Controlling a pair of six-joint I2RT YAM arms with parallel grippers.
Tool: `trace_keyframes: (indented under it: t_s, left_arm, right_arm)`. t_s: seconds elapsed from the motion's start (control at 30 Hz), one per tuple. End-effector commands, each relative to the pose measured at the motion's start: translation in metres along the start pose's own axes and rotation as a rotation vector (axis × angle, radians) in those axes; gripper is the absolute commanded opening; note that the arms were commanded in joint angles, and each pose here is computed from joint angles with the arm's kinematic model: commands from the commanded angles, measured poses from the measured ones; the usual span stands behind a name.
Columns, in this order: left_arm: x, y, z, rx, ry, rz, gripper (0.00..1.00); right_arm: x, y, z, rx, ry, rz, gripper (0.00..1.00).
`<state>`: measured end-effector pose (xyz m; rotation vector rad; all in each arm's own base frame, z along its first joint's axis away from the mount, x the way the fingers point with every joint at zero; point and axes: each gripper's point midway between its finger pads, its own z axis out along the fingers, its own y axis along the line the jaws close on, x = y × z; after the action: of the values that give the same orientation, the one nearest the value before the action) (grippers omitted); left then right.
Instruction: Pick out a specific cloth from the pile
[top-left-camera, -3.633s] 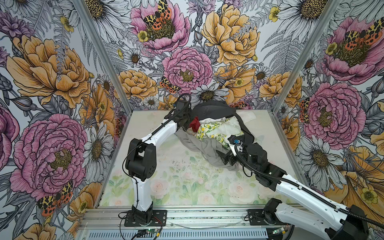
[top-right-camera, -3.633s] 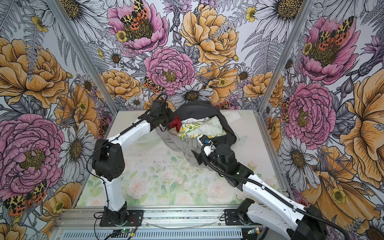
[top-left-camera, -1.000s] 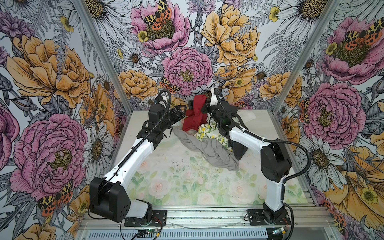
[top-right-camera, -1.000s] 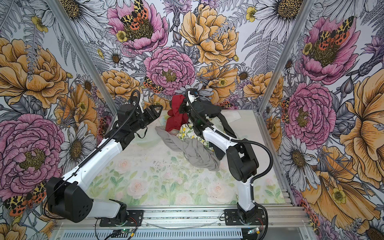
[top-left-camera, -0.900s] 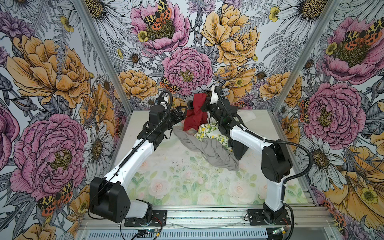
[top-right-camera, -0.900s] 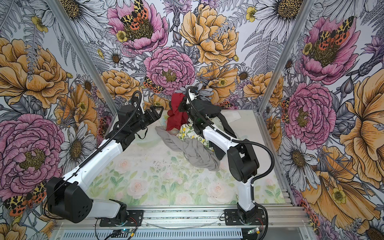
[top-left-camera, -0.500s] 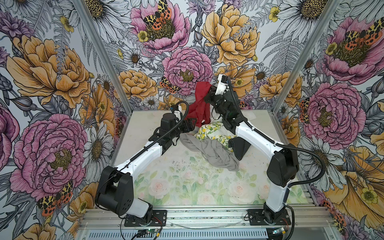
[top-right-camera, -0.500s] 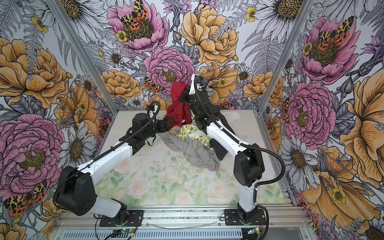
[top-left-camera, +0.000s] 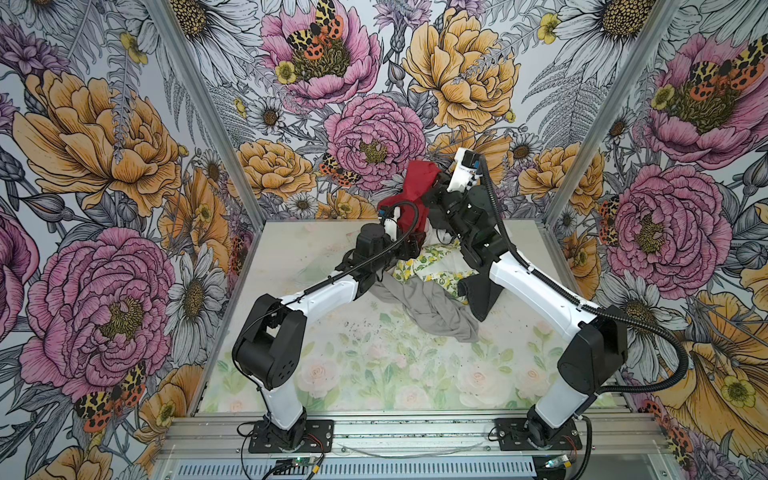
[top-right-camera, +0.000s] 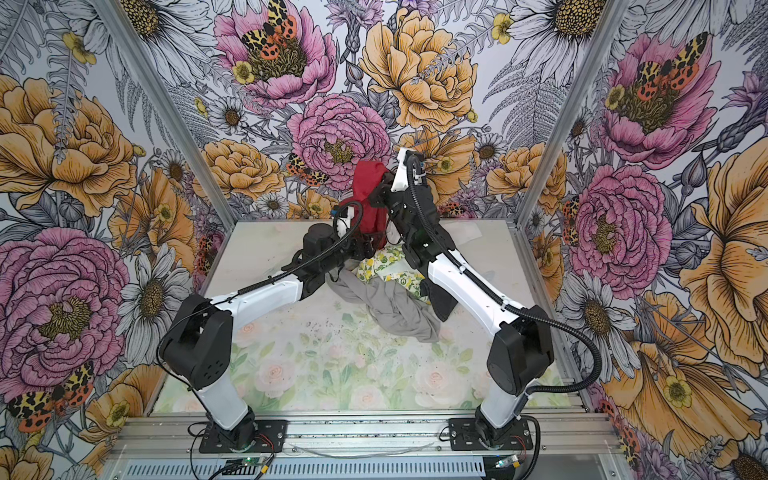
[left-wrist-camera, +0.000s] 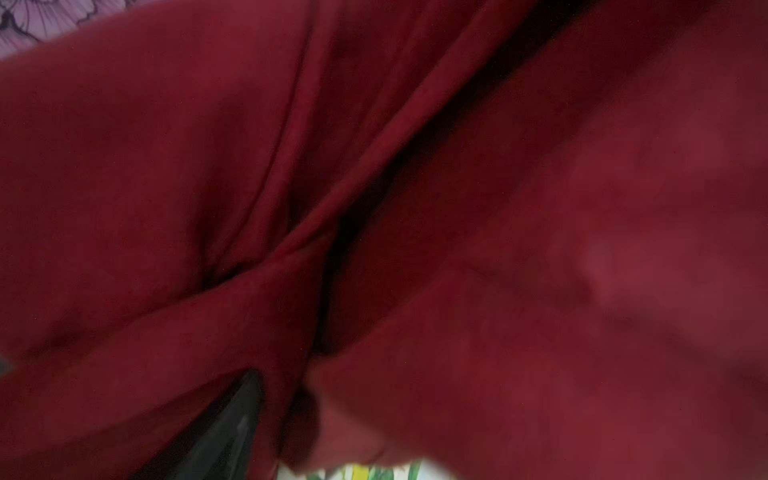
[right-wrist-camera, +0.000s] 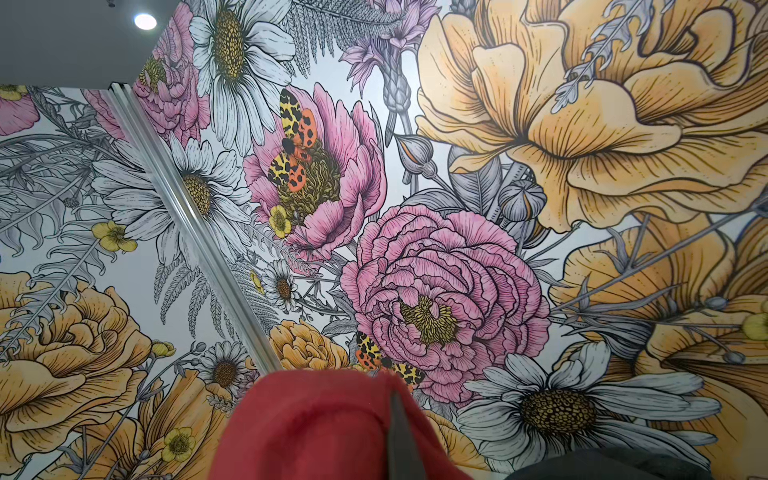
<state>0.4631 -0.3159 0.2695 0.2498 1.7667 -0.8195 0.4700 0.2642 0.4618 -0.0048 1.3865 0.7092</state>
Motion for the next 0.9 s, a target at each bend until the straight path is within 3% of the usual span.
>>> trace_keyframes:
  t_s: [0.0,0.03,0.07,0.1,0.47,0.53,0.7,0.87]
  left_arm:
    - [-0.036,0.003,0.016,-0.04,-0.142,0.074,0.58]
    - [-0.039,0.005,0.018,-0.048,-0.152,0.068,0.37]
    - [-0.046,0.006,0.019,-0.049,-0.166,0.064,0.08]
    - [-0.053,0.008,0.016,-0.057,-0.181,0.058,0.0]
    - [-0.11,0.007,-0.039,-0.053,-0.249,0.014,0.0]
    - [-0.121,0.008,-0.049,-0.058,-0.261,0.001,0.0]
    - [-0.155,0.013,-0.074,-0.113,-0.304,-0.004,0.0]
    - [-0.187,0.017,-0.098,-0.148,-0.338,-0.007,0.0]
  right_arm:
    - [-0.042,0.015,-0.017,-0.034,-0.114,0.04,0.0]
    - [-0.04,0.013,-0.018,-0.025,-0.108,0.038,0.0]
    - [-0.039,0.01,-0.021,-0.016,-0.102,0.033,0.0]
    - [-0.036,0.008,-0.023,-0.009,-0.093,0.027,0.0]
    - [0.013,-0.023,-0.05,0.029,0.026,-0.008,0.0]
    - [0.025,-0.024,-0.054,0.018,0.054,-0.01,0.11]
    - [0.051,-0.019,-0.062,-0.057,0.117,-0.028,0.51]
    - [0.075,-0.016,-0.066,-0.101,0.176,-0.039,0.74]
